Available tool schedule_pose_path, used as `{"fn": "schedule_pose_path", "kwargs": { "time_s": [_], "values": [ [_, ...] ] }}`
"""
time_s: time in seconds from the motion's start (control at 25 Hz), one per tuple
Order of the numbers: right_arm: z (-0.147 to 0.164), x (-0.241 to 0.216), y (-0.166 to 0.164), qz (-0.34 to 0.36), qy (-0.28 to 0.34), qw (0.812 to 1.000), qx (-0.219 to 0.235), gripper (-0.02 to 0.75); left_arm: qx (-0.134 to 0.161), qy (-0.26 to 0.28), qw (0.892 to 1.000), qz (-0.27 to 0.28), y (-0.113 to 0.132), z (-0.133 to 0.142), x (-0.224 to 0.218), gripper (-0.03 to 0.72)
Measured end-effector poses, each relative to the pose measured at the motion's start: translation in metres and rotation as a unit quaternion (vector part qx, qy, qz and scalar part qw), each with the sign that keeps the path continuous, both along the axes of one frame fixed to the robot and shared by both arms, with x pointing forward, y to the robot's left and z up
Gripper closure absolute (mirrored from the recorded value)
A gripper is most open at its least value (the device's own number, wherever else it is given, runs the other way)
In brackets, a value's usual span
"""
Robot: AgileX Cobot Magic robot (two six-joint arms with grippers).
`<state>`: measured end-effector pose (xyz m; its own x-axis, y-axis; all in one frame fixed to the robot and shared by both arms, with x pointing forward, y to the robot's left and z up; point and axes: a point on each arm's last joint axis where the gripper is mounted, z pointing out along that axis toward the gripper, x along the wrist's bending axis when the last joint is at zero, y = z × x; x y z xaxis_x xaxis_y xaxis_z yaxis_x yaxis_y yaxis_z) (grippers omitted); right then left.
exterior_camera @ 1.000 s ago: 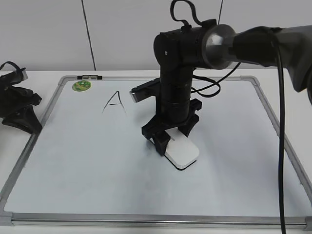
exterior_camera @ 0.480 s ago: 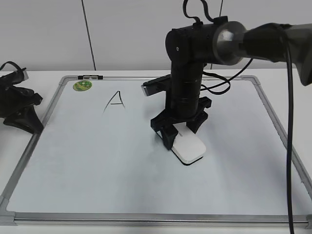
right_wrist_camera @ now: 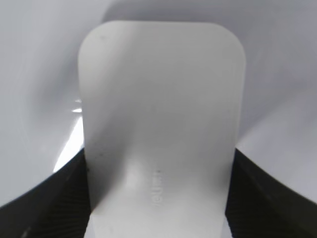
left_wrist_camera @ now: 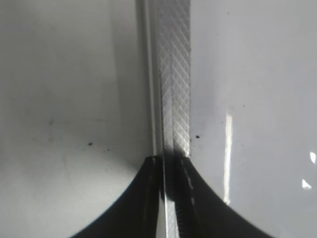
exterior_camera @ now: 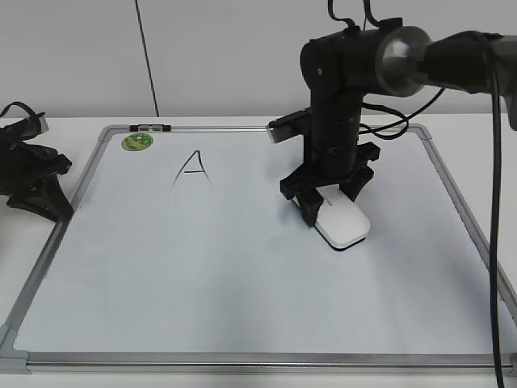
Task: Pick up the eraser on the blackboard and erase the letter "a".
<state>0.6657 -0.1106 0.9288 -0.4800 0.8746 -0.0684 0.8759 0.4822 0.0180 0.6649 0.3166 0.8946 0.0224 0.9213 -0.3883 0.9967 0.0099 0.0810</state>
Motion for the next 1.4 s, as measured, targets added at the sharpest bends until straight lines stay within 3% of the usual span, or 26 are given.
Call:
{"fn": "schedule_pose_path", "kwargs": {
  "time_s": [0.44,0.76,0.92,1.2,1.4],
  "values": [
    [0.009,0.016,-0.043,-0.05,-0.014,0.999,-0.005,0.204,0.0,0.0,1.0,0.0,0.0,0.0,0.0,0.628],
    [0.11,-0.004,-0.051,-0.067,-0.11,0.991,0.046,0.204,0.0,0.0,1.0,0.0,0.0,0.0,0.0,0.628],
    [0.134,-0.02,-0.074,-0.095,-0.122,0.987,0.049,0.204,0.0,0.0,1.0,0.0,0.0,0.0,0.0,0.628],
    [0.114,-0.026,-0.149,-0.185,-0.078,0.979,0.032,0.204,0.0,0.001,1.0,0.0,0.0,-0.001,0.0,0.628],
    [0.085,-0.037,-0.173,-0.223,-0.024,0.974,0.031,0.204,0.0,0.001,1.0,0.0,0.0,-0.001,0.0,0.628]
  ]
}}
